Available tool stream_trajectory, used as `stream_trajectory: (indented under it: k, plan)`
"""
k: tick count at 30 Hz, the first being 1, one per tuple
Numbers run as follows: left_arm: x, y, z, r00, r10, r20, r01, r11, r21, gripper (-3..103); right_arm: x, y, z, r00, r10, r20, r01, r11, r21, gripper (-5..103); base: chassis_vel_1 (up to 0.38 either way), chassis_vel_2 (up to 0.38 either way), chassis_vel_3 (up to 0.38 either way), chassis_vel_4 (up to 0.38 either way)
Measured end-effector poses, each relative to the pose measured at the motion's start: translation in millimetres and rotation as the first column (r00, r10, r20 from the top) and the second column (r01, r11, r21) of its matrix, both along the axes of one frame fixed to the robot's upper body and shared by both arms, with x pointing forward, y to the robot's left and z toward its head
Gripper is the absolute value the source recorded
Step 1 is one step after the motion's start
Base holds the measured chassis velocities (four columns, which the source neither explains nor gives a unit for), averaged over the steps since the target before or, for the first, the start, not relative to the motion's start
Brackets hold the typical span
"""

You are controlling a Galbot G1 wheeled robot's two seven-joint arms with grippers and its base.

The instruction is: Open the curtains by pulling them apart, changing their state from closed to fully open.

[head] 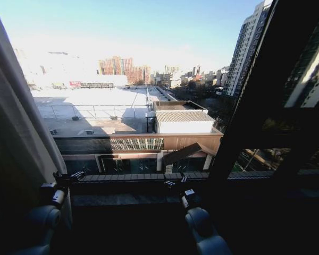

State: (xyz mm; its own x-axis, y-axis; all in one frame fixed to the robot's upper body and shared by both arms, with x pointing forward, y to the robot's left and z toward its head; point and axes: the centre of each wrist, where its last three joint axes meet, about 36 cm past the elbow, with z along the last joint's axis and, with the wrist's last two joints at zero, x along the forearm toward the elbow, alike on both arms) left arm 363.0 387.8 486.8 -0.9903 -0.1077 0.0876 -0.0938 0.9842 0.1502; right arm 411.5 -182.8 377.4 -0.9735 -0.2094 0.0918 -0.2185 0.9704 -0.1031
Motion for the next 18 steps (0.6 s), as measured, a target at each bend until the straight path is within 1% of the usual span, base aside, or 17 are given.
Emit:
stream_trajectory:
  k: [2,3,4,5,7,8,9,12,13,16,18]
  plan:
    - [-3.2,-7.9,0.6,0.998,0.054,0.008,-0.054,0.998,0.006,100,0.4,-1.9,0.3,1.0,-0.003,0.001,0.003,1.0,-0.001,100,0.0,0.0,0.0,0.0]
    - [-3.2,-7.9,0.6,0.998,0.054,0.008,-0.054,0.998,0.006,100,0.4,-1.9,0.3,1.0,-0.003,0.001,0.003,1.0,-0.001,100,0.0,0.0,0.0,0.0]
    - [-4.1,-11.7,1.0,0.996,0.088,0.012,-0.089,0.996,0.011,100,0.5,-2.5,0.4,1.0,-0.005,0.001,0.005,1.0,-0.001,100,0.0,0.0,0.0,0.0]
    - [-4.7,-17.0,1.1,0.989,0.147,0.022,-0.148,0.989,0.021,100,0.7,-3.8,0.5,1.0,-0.007,0.001,0.007,1.0,-0.002,100,0.0,0.0,0.0,0.0]
    - [-5.5,-21.1,1.4,0.978,0.206,0.038,-0.208,0.977,0.043,100,0.8,-4.9,0.4,1.0,-0.009,0.001,0.009,1.0,-0.003,100,0.0,0.0,0.0,0.0]
    - [-6.9,-23.0,2.3,0.974,0.22,0.044,-0.222,0.974,0.048,100,0.5,-4.9,0.2,1.0,-0.009,0.0,0.009,1.0,-0.003,100,0.0,0.0,0.0,0.0]
    - [-6.9,-23.0,2.3,0.974,0.22,0.044,-0.222,0.974,0.048,100,0.5,-4.9,0.2,1.0,-0.009,0.0,0.009,1.0,-0.003,100,0.0,0.0,0.0,0.0]
    - [-15.5,-33.1,6.1,0.963,0.266,0.054,-0.268,0.962,0.042,100,0.1,-4.3,0.4,1.0,-0.007,0.0,0.007,1.0,-0.002,100,0.0,0.0,0.0,0.0]
    - [-15.5,-33.1,6.1,0.963,0.266,0.054,-0.268,0.962,0.042,100,0.1,-4.3,0.4,1.0,-0.007,0.0,0.007,1.0,-0.002,100,0.0,0.0,0.0,0.0]
    - [-33.7,-51.1,14.3,0.948,0.314,0.049,-0.315,0.949,0.014,100,0.1,-1.1,2.8,1.0,-0.001,0.006,0.001,1.0,0.002,100,0.0,0.0,0.0,0.0]
    - [-36.5,-53.5,15.8,0.946,0.321,0.047,-0.322,0.947,0.011,100,0.0,-0.8,3.4,1.0,0.0,0.007,0.0,1.0,0.003,100,0.0,0.0,0.0,0.0]
